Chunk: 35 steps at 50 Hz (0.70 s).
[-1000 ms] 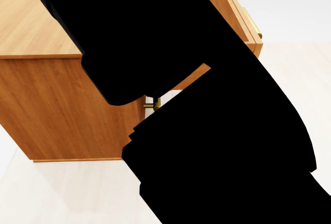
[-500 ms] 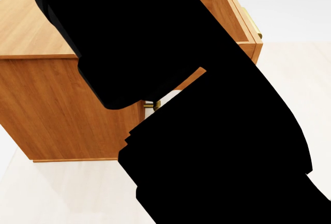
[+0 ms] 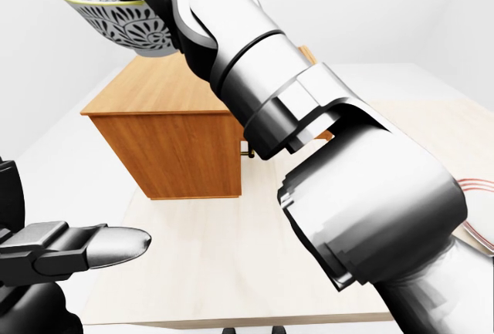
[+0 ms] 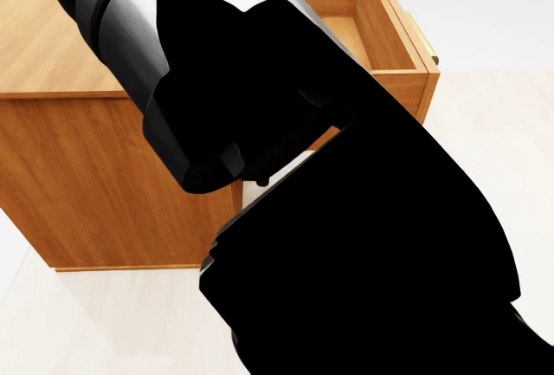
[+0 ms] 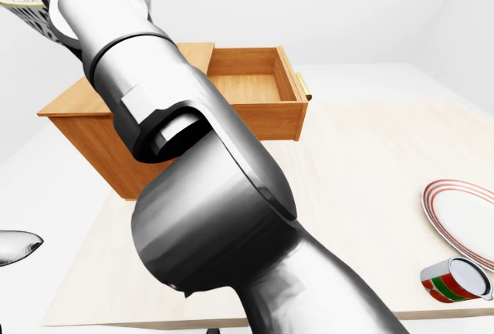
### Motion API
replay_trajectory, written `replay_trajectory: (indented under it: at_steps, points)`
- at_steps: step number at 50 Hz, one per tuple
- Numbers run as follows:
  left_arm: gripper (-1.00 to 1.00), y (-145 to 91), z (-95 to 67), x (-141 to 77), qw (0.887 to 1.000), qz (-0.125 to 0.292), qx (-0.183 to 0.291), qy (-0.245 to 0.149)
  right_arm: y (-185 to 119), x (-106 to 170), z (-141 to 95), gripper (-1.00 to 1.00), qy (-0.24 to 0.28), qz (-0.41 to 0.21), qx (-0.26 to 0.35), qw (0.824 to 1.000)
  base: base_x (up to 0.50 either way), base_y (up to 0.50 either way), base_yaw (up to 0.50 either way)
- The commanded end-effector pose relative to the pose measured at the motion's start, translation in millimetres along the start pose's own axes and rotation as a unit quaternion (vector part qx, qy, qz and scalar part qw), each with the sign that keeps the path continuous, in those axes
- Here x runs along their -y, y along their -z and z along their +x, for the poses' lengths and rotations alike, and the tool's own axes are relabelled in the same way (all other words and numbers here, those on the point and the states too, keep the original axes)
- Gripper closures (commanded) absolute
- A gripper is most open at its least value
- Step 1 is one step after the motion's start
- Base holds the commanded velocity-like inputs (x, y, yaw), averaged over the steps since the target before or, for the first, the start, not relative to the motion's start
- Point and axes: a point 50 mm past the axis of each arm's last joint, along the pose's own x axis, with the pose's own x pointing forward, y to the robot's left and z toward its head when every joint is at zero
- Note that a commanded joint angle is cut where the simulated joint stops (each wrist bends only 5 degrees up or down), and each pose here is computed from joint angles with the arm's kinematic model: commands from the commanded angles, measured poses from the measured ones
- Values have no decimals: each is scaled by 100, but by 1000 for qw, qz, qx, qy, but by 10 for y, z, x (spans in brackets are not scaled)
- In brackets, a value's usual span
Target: Put the bowl on top of the cabinet.
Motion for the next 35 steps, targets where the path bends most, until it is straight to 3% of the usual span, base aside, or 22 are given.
replay_trajectory:
  at_steps: [1, 35]
  points:
    - [-100, -2, 0, 2, 1000, 0, 0, 1, 13, 11, -1, 96, 10, -20, -7, 1000, 0, 0, 0]
    - [-100, 3, -2, 10, 1000, 3, 0, 3, -42, -188, 41, 96, 1, -1, 5, 1000, 0, 0, 0]
